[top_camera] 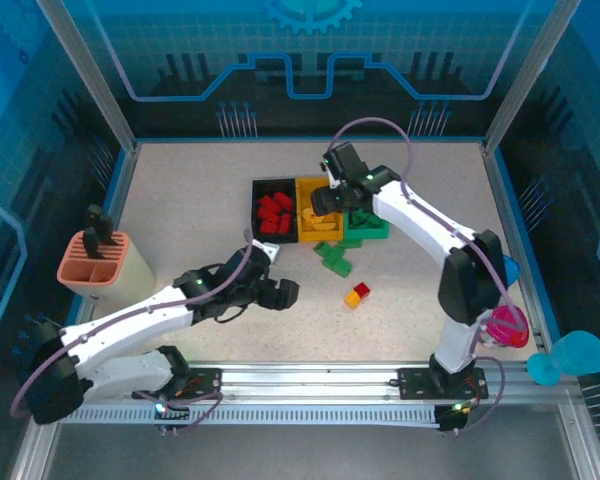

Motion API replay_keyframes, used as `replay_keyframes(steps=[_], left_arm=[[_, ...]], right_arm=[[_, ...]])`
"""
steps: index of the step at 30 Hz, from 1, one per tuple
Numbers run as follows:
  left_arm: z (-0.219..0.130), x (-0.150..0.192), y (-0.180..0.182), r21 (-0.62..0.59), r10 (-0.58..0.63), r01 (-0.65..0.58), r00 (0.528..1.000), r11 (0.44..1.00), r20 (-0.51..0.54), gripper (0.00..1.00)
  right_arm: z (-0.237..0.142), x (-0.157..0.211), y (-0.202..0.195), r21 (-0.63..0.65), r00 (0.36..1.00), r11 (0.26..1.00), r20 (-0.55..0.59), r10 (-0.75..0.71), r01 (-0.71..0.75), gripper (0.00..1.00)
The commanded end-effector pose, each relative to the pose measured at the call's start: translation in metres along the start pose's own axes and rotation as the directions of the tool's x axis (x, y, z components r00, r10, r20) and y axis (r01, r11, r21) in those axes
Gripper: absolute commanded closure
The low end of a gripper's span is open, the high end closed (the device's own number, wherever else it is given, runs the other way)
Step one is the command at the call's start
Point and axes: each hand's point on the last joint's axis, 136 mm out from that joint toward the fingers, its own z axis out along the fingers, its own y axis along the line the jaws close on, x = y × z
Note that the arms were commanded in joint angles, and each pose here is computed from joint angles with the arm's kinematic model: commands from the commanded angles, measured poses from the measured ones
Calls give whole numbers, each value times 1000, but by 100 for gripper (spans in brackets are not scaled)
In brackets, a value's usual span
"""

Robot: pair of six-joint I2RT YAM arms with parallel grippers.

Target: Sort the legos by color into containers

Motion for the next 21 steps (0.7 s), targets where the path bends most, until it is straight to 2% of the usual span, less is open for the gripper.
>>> replay_keyframes(steps=[1, 8, 13, 21], left_arm=[[6, -14, -27, 38, 78, -78, 997, 996, 24, 15], [42, -5, -79, 101, 215, -207, 973, 973, -81, 16], [65, 2, -101, 78, 305, -296, 938, 952, -163, 17], [96, 14, -117, 88, 309, -296, 920, 951, -242, 18]], right_arm=[[-28, -1, 2, -44, 995, 998, 90, 37, -33, 27], [-50, 38, -17, -53, 988, 995, 124, 94, -88, 28], [-65, 57, -40, -37, 978, 989, 145, 149, -145, 28], [-86, 82, -65, -41, 952, 972, 198, 233, -230, 28]])
